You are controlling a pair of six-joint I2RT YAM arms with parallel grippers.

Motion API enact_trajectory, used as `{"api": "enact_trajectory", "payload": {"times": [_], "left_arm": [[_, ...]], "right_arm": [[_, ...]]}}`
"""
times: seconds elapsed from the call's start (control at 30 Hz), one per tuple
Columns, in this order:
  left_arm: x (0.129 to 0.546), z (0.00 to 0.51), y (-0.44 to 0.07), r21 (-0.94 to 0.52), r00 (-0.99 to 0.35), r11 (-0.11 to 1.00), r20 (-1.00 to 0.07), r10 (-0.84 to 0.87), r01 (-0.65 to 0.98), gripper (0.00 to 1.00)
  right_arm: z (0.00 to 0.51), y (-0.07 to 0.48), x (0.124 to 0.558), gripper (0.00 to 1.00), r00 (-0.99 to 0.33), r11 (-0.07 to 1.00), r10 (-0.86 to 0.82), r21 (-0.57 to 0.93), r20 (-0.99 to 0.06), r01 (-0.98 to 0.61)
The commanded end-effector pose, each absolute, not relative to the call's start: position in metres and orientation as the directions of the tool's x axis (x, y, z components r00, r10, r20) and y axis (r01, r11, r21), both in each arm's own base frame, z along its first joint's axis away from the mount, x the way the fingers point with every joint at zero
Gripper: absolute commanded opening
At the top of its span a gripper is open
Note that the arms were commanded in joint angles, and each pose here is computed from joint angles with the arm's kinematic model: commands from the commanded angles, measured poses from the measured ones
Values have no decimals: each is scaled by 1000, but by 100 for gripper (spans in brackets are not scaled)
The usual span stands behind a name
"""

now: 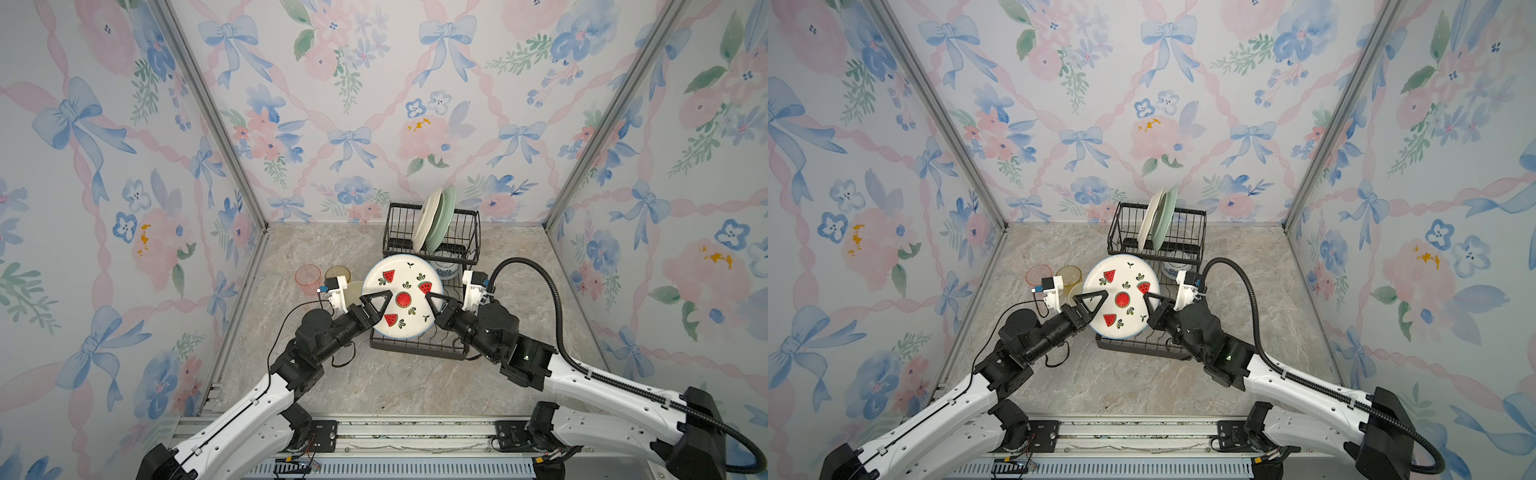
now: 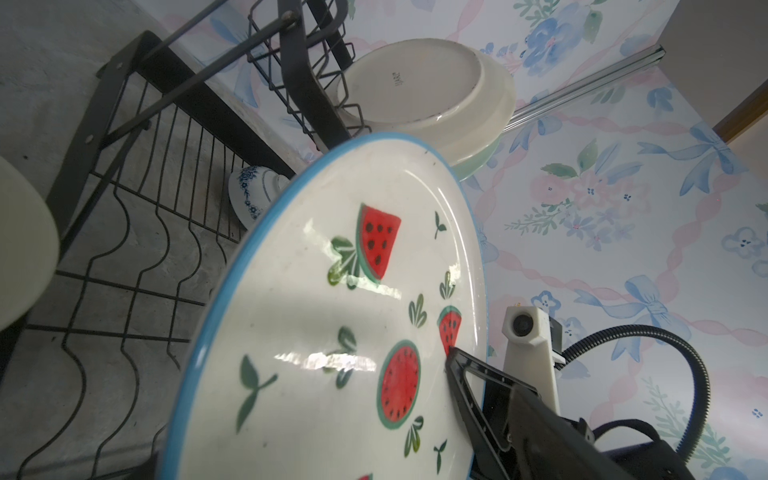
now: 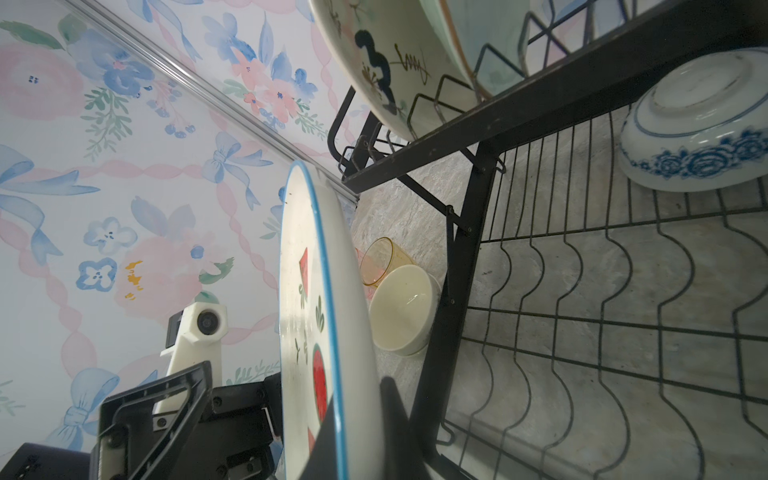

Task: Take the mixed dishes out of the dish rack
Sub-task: 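Release the watermelon plate from the left gripper, holding it with the right gripper, then carry the watermelon plate with the right gripper away from the rack and lower it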

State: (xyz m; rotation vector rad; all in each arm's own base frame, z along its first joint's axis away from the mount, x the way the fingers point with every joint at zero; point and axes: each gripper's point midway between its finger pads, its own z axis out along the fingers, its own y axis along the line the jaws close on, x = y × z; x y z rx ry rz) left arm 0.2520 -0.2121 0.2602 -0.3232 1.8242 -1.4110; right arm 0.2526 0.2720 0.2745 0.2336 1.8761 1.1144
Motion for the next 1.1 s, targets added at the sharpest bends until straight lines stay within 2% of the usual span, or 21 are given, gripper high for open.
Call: {"api": "enact_trajectory", "payload": {"times": [0.0, 0.27, 0.63, 0.9, 1.07], "left_arm": [[254, 264, -213, -888, -643, 355, -458, -614, 294, 98], [260, 248, -217, -874, -652, 401, -476, -590, 274, 98], [262, 255, -205, -851, -590, 437, -519, -618, 291, 98], [266, 259, -200, -828, -557, 477, -555, -618, 296, 98], [268, 257, -201, -826, -558, 484, -556, -616, 288, 98]], "right_arm": [[316, 254, 257, 0, -497, 470, 672, 834, -550, -289], [319, 219, 251, 0, -458, 495, 701, 835, -547, -241], [309, 139, 222, 0, -364, 610, 712, 785, -601, -104], [288, 75, 195, 0, -276, 602, 768, 798, -577, 6], [276, 36, 182, 0, -203, 622, 777, 777, -597, 98]]}}
